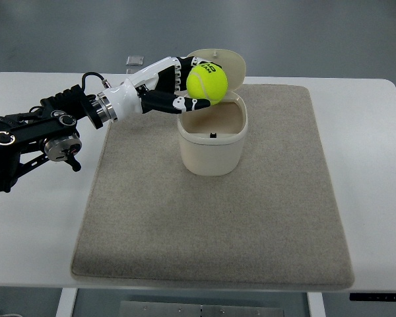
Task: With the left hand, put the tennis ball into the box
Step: 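Open the left hand fingers to drop the ball into the bin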
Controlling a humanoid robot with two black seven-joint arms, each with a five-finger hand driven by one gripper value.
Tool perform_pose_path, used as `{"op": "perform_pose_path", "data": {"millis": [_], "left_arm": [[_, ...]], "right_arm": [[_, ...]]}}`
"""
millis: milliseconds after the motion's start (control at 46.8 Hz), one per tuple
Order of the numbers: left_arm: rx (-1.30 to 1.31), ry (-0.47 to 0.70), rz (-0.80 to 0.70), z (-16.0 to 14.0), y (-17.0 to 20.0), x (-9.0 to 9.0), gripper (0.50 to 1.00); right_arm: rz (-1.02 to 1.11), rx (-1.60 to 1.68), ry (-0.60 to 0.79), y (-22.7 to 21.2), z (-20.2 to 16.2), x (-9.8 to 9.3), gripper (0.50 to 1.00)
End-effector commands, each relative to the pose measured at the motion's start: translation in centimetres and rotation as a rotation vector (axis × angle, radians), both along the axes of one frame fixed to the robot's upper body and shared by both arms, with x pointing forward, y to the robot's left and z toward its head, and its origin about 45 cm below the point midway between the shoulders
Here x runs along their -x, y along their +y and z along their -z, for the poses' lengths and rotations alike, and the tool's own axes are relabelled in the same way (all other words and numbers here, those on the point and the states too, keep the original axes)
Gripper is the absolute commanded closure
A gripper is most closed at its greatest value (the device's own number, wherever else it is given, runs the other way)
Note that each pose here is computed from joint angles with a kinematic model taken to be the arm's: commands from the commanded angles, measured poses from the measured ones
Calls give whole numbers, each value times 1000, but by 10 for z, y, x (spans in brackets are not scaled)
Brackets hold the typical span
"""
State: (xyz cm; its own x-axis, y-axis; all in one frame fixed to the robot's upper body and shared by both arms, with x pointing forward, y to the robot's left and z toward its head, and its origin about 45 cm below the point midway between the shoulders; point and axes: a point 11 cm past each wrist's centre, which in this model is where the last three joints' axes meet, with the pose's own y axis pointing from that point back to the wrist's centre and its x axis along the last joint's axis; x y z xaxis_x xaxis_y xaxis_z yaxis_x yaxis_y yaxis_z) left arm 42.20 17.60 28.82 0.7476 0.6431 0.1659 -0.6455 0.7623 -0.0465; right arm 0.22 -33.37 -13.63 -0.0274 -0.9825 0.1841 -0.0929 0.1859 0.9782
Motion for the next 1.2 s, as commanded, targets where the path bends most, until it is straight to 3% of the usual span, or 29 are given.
{"op": "perform_pose_path", "data": {"millis": [0, 192, 235, 513, 662, 726, 897, 1175], "left_arm": [[0, -1, -1, 0, 0, 0, 688], [2, -3, 1, -1, -1, 0, 649], [1, -5, 0, -1, -1, -1, 619], [2, -6, 6, -2, -3, 0, 615], [6, -4, 18, -2, -6, 3, 641], [8, -7, 21, -3, -8, 4, 724], [11, -19, 18, -6, -11, 5, 789], [45, -50, 7, -20, -17, 9, 793]], "right_arm": [[0, 0, 0, 0, 0, 0, 599], [0, 0, -1, 0, 0, -1, 599], [0, 0, -1, 0, 0, -1, 599], [0, 0, -1, 0, 0, -1, 599], [0, 0, 0, 0, 0, 0, 599], [0, 0, 0, 0, 0, 0, 599], [0, 0, 0, 0, 0, 0, 599], [0, 0, 0, 0, 0, 0, 599]]}}
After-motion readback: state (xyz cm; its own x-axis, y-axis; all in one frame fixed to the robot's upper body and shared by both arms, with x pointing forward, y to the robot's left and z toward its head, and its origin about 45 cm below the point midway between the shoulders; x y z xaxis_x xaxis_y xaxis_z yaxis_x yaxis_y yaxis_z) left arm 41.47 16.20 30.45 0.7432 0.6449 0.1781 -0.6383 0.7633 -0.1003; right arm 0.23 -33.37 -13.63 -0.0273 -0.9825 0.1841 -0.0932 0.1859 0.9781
